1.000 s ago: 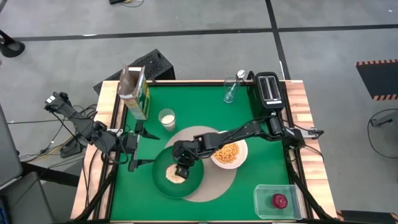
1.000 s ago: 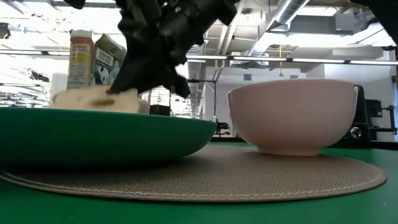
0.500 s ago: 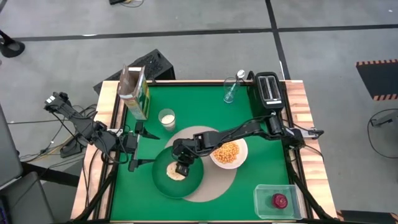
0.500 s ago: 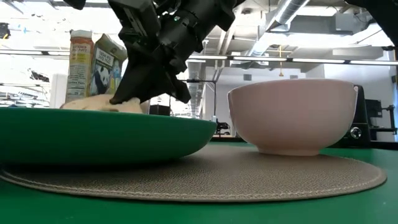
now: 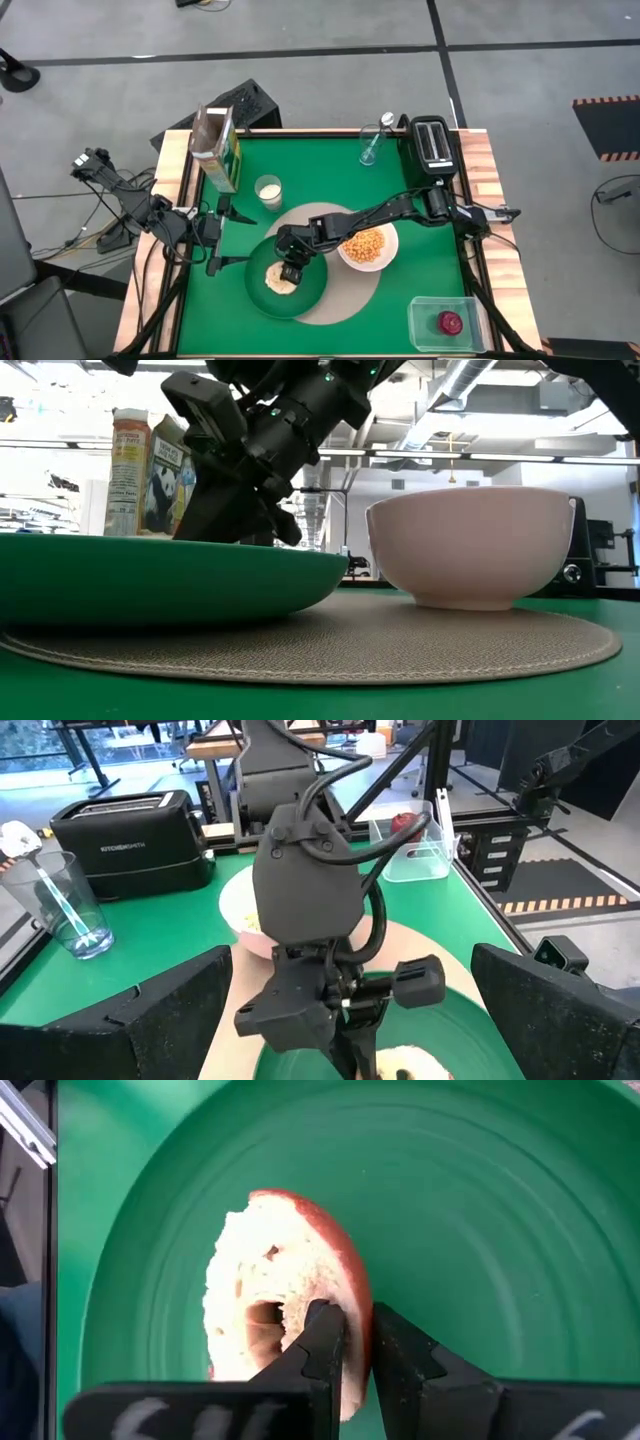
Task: Arrange a breakfast setting
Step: Put the bagel on top of the green plate, then put the apple on the placemat
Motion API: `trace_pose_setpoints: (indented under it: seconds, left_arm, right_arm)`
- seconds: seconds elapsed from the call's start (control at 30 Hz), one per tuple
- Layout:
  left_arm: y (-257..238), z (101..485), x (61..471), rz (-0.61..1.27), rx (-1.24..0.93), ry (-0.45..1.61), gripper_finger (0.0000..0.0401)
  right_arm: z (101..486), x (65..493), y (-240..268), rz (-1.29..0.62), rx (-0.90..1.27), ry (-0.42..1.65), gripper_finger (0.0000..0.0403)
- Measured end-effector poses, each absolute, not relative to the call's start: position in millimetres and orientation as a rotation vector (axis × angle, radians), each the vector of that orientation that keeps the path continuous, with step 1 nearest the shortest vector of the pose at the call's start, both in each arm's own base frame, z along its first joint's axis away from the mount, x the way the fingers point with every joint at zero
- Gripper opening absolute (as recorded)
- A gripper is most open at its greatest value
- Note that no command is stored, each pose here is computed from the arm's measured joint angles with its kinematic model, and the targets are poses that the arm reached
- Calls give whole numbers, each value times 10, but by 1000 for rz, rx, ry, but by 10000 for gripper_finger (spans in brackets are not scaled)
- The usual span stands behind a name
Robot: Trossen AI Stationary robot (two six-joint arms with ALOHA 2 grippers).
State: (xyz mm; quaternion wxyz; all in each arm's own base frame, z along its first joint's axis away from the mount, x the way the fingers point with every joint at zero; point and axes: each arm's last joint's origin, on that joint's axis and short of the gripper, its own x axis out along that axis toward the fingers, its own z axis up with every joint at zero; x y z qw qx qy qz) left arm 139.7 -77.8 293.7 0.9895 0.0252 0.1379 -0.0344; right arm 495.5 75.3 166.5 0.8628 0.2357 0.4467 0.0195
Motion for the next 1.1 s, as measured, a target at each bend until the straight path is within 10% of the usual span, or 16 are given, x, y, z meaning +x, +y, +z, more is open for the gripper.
trace_pose_setpoints:
  seconds: [0.67,1.1]
  left_arm:
    - [-779,2937,1397,-71,51,276,399]
    - [-781,2938,1397,-76,36,276,399]
  right_arm:
    - [1662,4966,752,48,485,923,176]
    - [2228,4789,960,121,390,836,172]
